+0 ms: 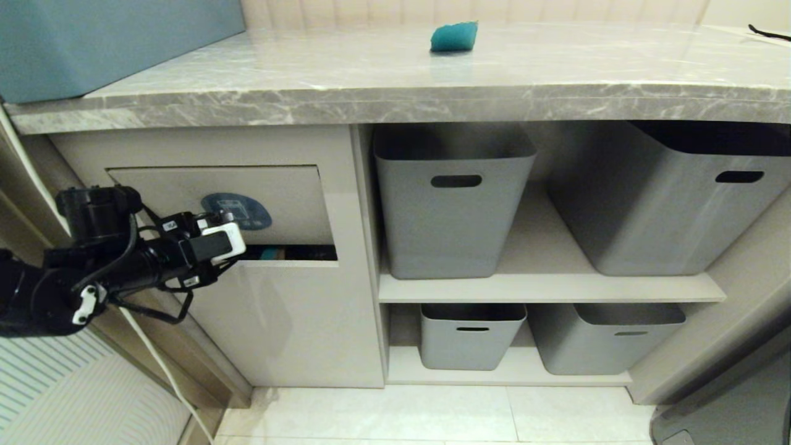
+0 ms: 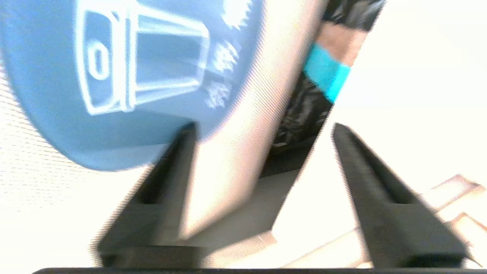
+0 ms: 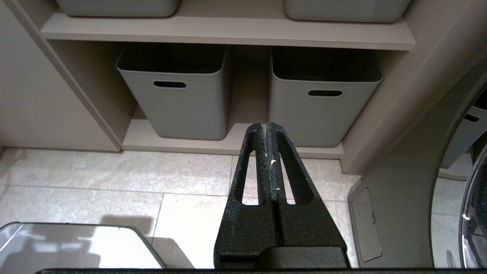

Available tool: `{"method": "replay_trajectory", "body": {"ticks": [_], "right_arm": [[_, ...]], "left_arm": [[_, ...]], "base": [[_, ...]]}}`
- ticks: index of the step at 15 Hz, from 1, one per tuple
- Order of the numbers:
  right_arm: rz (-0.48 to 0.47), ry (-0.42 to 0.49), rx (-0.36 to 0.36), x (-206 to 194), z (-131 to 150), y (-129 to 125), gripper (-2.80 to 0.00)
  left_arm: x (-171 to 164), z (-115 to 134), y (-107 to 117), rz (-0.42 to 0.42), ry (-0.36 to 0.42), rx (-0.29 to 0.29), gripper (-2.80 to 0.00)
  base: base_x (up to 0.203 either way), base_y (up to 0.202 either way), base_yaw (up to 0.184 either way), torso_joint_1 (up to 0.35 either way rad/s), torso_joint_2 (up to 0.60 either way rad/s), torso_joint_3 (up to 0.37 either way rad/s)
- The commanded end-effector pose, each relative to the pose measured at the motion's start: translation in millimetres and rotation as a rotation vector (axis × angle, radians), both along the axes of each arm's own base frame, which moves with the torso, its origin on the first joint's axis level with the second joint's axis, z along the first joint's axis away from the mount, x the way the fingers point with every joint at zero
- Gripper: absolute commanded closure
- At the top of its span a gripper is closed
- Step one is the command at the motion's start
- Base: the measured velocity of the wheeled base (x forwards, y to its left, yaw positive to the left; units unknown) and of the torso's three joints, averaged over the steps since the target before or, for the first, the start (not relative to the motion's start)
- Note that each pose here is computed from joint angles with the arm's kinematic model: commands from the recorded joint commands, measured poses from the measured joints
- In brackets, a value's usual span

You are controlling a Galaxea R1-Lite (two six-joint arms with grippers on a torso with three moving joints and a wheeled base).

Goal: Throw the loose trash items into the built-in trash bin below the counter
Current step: Put the garbage in the trash can, then pick up the garbage

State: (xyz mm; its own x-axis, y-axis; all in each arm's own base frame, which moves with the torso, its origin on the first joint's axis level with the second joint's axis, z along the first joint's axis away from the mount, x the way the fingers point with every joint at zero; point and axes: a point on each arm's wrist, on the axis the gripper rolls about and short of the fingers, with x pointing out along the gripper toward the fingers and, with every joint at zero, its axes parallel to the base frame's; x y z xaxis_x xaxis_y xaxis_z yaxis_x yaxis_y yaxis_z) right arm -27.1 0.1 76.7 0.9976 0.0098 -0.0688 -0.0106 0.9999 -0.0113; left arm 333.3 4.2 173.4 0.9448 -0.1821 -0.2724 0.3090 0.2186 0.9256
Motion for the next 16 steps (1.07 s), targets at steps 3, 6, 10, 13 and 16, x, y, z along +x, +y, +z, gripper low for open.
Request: {"method": "replay_trajectory", "body": {"ticks": [3,6,10,13,16], "right_arm": [[0.001,0.000,0.000,0,0,0,0.00],[0.001,0.001,0.000,0,0,0,0.00],[0.001,0.002,0.000,0,0,0,0.00],[0.001,0.000,0.000,0,0,0,0.00],[0.001,0.001,0.000,0,0,0,0.00]], "left_arm": [[-46,18,-3,-0.050,-0.031,-0.039,0.00],[-100,18,-10,-0.030,0.039,-0.191,0.00],[-167,-1,-10,0.082,0.274,-0.331,0.00],[-194,-4,-8,0.319,0.429,-0.601,0.00],[-226,-16,-6,0.585,0.585,-0.786,0.00]], "base": [[0.000,0.000,0.000,0.000,0.00,0.000],[0.000,0.000,0.000,0.000,0.00,0.000],[0.000,0.000,0.000,0.000,0.00,0.000],[0.000,0.000,0.000,0.000,0.00,0.000],[0.000,0.000,0.000,0.000,0.00,0.000]]}}
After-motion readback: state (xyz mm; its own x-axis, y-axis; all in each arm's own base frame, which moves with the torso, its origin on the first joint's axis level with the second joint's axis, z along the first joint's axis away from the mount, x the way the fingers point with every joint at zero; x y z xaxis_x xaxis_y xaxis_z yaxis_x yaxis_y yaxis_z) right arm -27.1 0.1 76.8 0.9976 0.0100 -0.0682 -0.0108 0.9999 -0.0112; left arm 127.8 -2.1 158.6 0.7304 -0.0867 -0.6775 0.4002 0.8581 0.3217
